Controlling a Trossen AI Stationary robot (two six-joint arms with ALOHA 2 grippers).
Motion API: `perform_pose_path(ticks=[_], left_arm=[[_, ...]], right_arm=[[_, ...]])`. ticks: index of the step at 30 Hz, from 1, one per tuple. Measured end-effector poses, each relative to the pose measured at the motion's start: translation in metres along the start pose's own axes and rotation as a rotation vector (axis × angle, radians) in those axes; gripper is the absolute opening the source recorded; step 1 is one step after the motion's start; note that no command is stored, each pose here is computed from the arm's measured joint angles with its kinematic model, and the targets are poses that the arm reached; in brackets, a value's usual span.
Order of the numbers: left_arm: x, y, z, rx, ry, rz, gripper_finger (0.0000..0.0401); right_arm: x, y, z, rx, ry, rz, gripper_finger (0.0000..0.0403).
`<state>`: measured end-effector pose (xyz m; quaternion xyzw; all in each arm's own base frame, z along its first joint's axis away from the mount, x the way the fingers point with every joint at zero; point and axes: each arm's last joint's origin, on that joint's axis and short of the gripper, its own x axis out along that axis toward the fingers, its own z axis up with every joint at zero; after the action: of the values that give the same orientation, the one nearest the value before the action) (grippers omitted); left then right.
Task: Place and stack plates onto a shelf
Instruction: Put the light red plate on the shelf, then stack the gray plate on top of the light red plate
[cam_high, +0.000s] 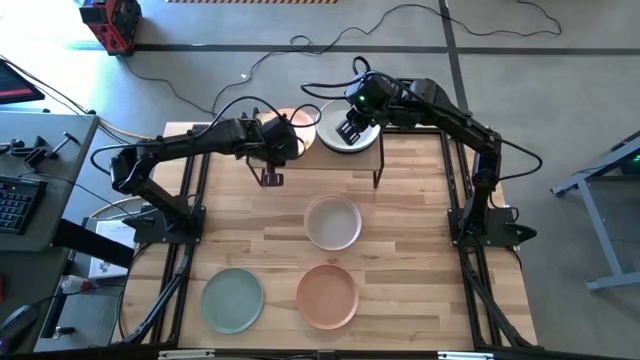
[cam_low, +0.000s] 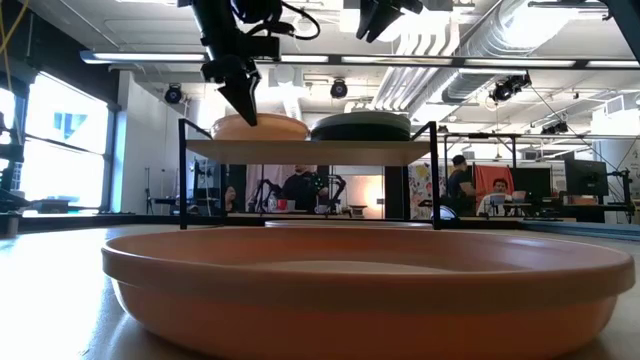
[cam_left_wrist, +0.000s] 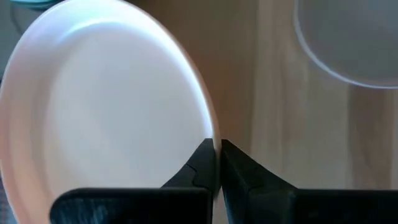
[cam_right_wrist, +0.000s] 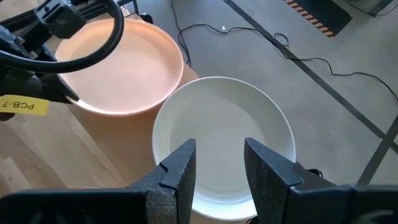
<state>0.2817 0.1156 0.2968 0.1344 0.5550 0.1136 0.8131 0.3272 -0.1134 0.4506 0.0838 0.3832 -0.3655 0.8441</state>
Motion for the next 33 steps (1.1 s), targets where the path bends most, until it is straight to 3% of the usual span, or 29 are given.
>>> perform_pose_path(ticks=[17,33], left_arm=[[0.0005,0.0016,-0.0008,-0.007,-0.015,-0.033,0.0003],[-0.0006,-0.0021,0.0002,-0.013,-0.008,-0.031,0.0065]], right_arm=[[0.0000,0.0000,0.0000,0.000,0.000,0.001,0.0114],[0.0000,-0.0002,-0.0011,-0.005,0.011,-0.001,0.0114]])
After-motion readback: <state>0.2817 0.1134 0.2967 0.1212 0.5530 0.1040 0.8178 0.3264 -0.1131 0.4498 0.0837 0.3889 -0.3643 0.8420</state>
